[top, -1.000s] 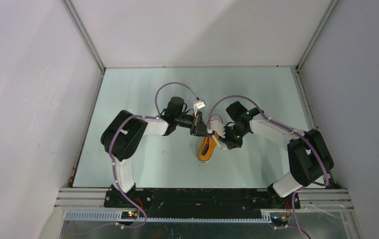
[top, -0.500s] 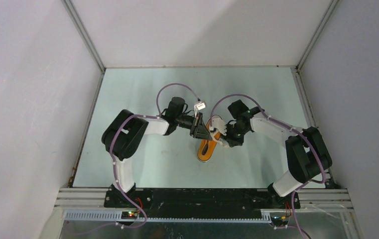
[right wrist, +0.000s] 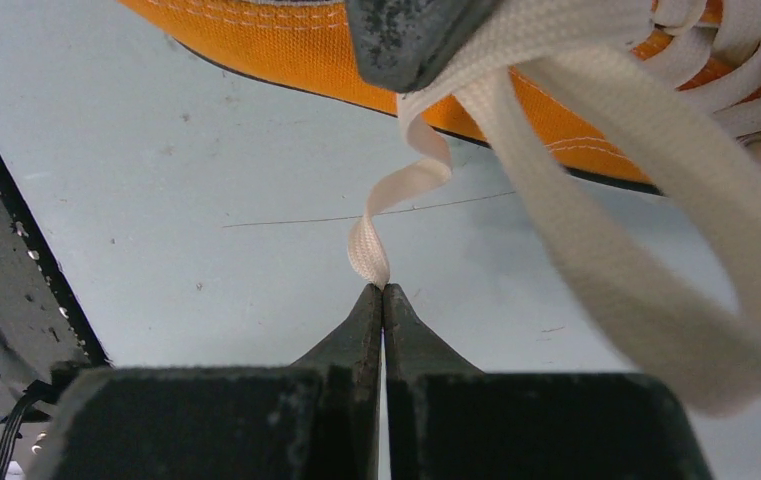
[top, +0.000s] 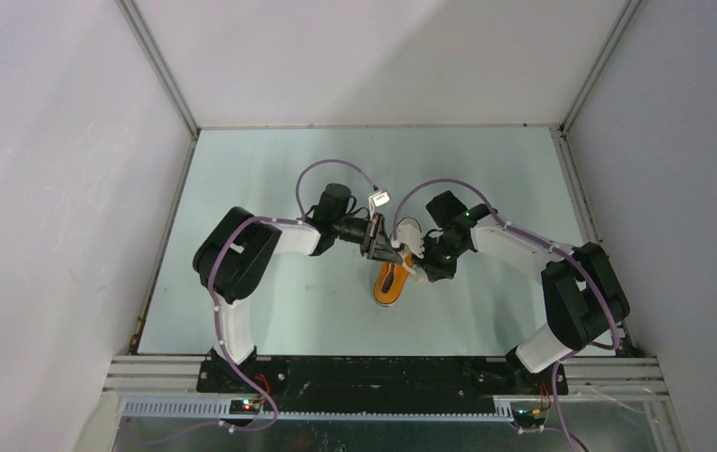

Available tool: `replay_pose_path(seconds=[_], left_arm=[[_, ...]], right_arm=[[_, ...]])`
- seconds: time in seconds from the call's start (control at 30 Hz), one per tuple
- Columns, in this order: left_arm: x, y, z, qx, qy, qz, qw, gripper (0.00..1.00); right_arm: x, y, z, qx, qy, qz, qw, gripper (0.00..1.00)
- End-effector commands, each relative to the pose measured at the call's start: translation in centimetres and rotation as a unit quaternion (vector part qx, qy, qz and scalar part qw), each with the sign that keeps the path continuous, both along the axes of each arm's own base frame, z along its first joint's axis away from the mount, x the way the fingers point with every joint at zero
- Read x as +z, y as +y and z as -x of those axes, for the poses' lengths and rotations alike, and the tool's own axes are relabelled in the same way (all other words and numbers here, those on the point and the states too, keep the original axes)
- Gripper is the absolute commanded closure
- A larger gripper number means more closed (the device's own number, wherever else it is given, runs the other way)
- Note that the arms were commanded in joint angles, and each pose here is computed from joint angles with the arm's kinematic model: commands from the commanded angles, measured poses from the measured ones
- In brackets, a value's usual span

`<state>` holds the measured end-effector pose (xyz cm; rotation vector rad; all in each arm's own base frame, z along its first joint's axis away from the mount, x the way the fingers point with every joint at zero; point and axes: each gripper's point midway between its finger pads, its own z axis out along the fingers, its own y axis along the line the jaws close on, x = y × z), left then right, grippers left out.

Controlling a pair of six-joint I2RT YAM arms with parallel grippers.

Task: Tie the shoes

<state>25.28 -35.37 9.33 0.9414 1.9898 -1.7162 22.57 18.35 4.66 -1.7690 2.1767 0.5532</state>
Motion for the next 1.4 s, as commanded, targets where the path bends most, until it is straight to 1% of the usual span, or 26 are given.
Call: replay_pose_path(seconds=[0.0,0.03,0.07,0.1,0.23,0.3,0.33,0.37,0.4,0.43,0.47,0.5,0.57,0.67,0.77,0.9,0.97,1.1,1.2,1.23,1.33,1.37], left_arm=[[-0.4,-0.4,-2.0,0.035,-0.018,-0.013,0.999,0.74],[-0.5,-0.3,-2.1,0.037,-0.018,-0.014,0.999,0.8],[-0.5,-0.3,-2.1,0.037,-0.019,-0.014,0.999,0.83],[-0.6,-0.2,-2.3,0.041,-0.02,-0.016,0.999,0.87],[-0.5,0.0,-2.7,0.049,-0.02,-0.014,0.999,0.98],[-0.3,0.1,-2.7,0.047,-0.015,-0.007,0.999,1.0],[0.0,0.1,-2.7,0.043,-0.017,0.002,0.999,1.0],[0.2,0.1,-2.7,0.041,-0.013,0.008,0.999,1.0],[0.5,0.3,-2.5,0.033,-0.009,0.015,0.999,1.0],[0.5,0.3,-2.3,0.026,0.0,0.018,0.999,1.0],[1.0,0.4,-2.1,0.013,-0.001,0.028,1.0,1.0],[1.0,0.5,-2.0,0.007,0.005,0.03,0.999,1.0],[1.3,0.6,-1.6,-0.008,0.012,0.04,0.999,1.0],[1.7,0.5,-1.3,-0.017,0.027,0.048,0.998,1.0],[2.0,0.5,-1.2,-0.021,0.029,0.055,0.998,1.0],[2.7,0.6,-0.9,-0.034,0.033,0.057,0.997,1.0],[2.9,0.7,-0.8,-0.039,0.037,0.056,0.997,1.0],[2.5,0.7,-0.9,-0.041,0.041,0.04,0.998,1.0],[1.2,1.3,-0.3,-0.047,0.048,0.009,0.998,1.0],[1.3,1.2,-0.6,-0.05,0.039,0.005,0.998,1.0],[0.3,2.2,0.5,-0.073,0.038,-0.024,0.996,1.0],[0.4,2.1,0.2,-0.08,0.017,-0.021,0.996,1.0]], right_arm=[[1.1,0.6,-0.1,-0.01,-0.008,-0.021,1.0,1.0],[1.2,0.5,-0.1,-0.011,-0.008,-0.022,1.0,1.0],[1.2,0.5,-0.1,-0.012,-0.007,-0.022,1.0,1.0],[1.2,0.5,0.0,-0.012,-0.007,-0.023,1.0,1.0],[1.4,0.5,0.0,-0.014,-0.006,-0.026,1.0,1.0],[1.6,0.5,-0.1,-0.017,-0.006,-0.029,0.999,1.0],[1.6,0.5,0.0,-0.017,-0.003,-0.029,0.999,0.98],[2.0,0.3,0.1,-0.019,0.004,-0.032,0.999,0.92],[2.9,0.4,-0.5,-0.021,-0.001,-0.045,0.999,0.88],[3.5,0.2,-0.7,-0.023,0.002,-0.054,0.998,0.82],[4.3,-0.4,-0.9,-0.03,0.01,-0.069,0.997,0.78],[5.4,-0.5,-1.3,-0.031,0.009,-0.079,0.996,0.72],[6.9,-1.0,-2.9,-0.024,-0.021,-0.096,0.995,0.66],[7.9,-1.0,-5.4,0.006,-0.093,-0.103,0.99,0.62],[8.9,0.4,-8.0,0.038,-0.162,-0.121,0.979,0.59],[9.5,2.7,-8.9,0.118,-0.222,-0.132,0.959,0.56],[9.7,3.8,-9.2,0.152,-0.246,-0.138,0.947,0.52],[10.0,5.2,-9.5,0.201,-0.279,-0.145,0.928,0.47],[9.7,5.8,-8.8,0.235,-0.283,-0.144,0.919,0.45],[9.6,6.1,-8.5,0.256,-0.287,-0.141,0.912,0.45],[8.5,6.4,-7.7,0.292,-0.28,-0.128,0.905,0.46],[8.3,6.5,-7.5,0.3,-0.279,-0.125,0.904,0.46]])
